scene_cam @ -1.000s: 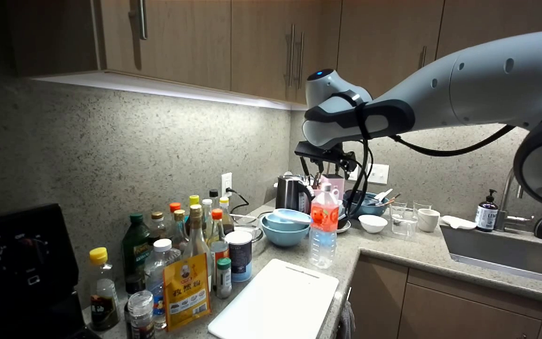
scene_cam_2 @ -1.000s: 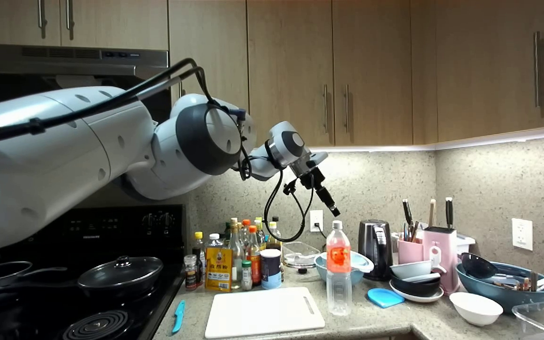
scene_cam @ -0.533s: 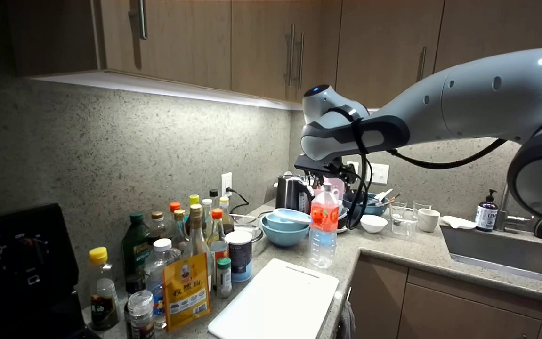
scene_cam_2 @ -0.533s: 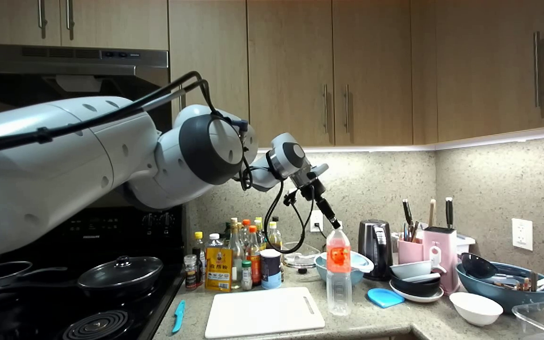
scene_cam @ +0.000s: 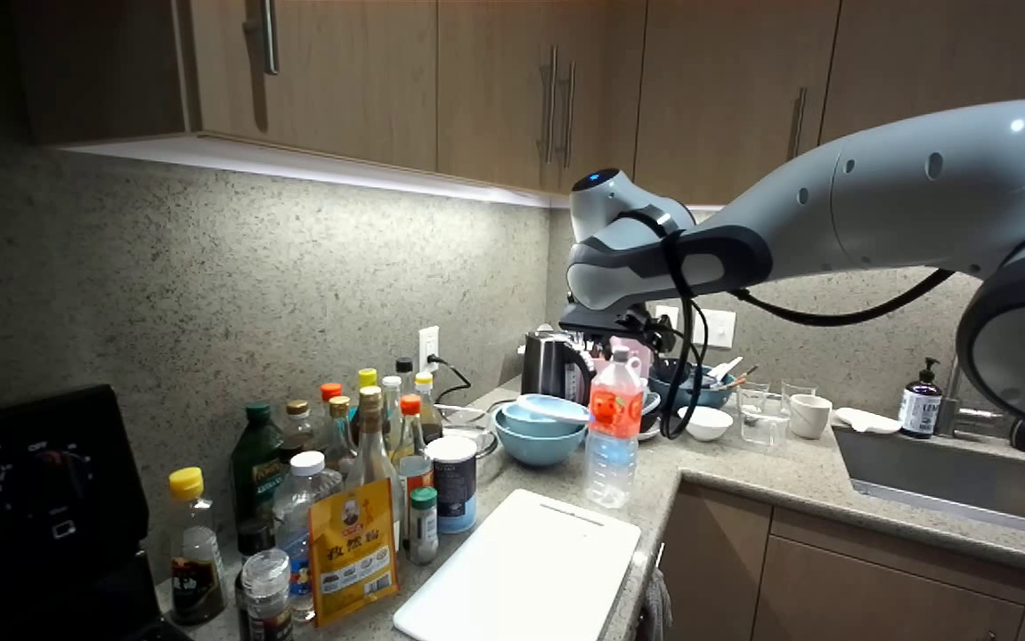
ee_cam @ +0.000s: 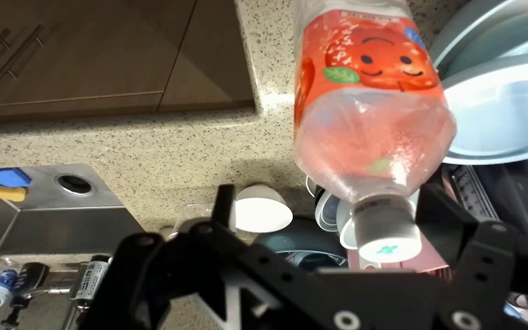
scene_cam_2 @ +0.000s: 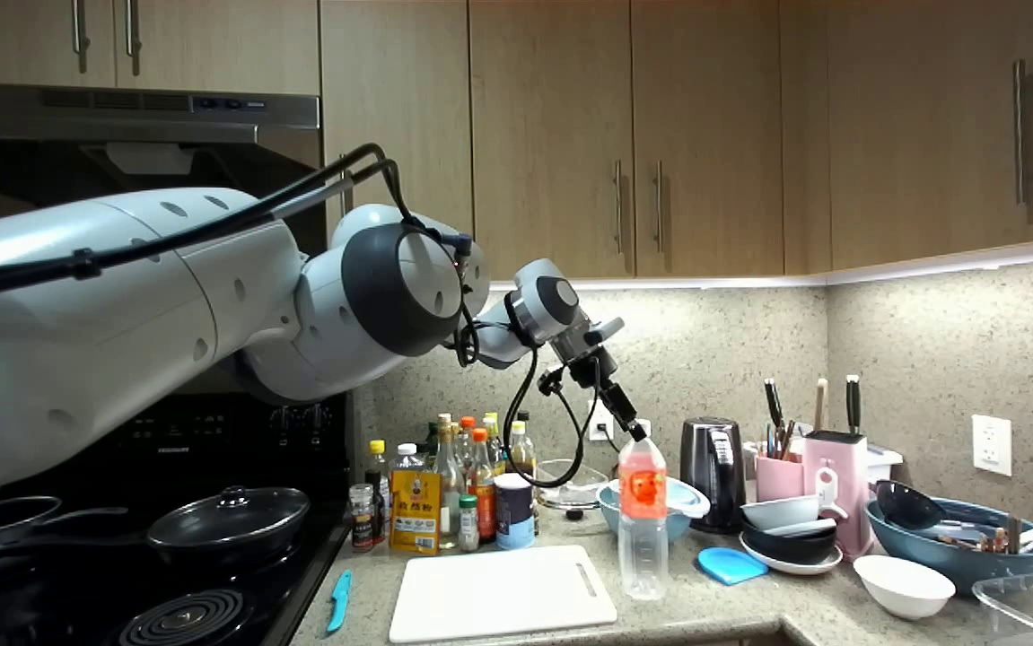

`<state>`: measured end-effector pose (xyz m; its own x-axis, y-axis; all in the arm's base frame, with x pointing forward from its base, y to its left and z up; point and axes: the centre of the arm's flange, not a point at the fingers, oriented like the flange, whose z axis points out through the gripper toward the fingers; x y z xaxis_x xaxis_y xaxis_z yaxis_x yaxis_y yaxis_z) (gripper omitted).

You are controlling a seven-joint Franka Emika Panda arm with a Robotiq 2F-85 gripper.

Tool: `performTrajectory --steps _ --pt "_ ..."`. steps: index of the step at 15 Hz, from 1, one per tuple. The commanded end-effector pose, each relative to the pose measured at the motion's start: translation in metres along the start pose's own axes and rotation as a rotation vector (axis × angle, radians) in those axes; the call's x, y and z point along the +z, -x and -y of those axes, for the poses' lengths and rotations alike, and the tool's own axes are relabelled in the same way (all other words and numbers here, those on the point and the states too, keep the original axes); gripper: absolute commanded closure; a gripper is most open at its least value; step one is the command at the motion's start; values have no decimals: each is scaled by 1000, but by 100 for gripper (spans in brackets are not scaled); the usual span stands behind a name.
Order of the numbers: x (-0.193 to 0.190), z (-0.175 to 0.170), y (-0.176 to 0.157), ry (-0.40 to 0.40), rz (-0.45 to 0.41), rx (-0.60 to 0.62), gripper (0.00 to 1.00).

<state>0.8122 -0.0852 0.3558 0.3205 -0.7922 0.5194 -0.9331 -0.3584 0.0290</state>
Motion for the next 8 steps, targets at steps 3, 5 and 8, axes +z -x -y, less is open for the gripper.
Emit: performTrajectory --steps 3,5,8 --pt "1 6 -6 37 26 -126 0" --pt "0 4 -5 38 27 -169 0" --pt "-1 1 -7 42 33 -213 0"
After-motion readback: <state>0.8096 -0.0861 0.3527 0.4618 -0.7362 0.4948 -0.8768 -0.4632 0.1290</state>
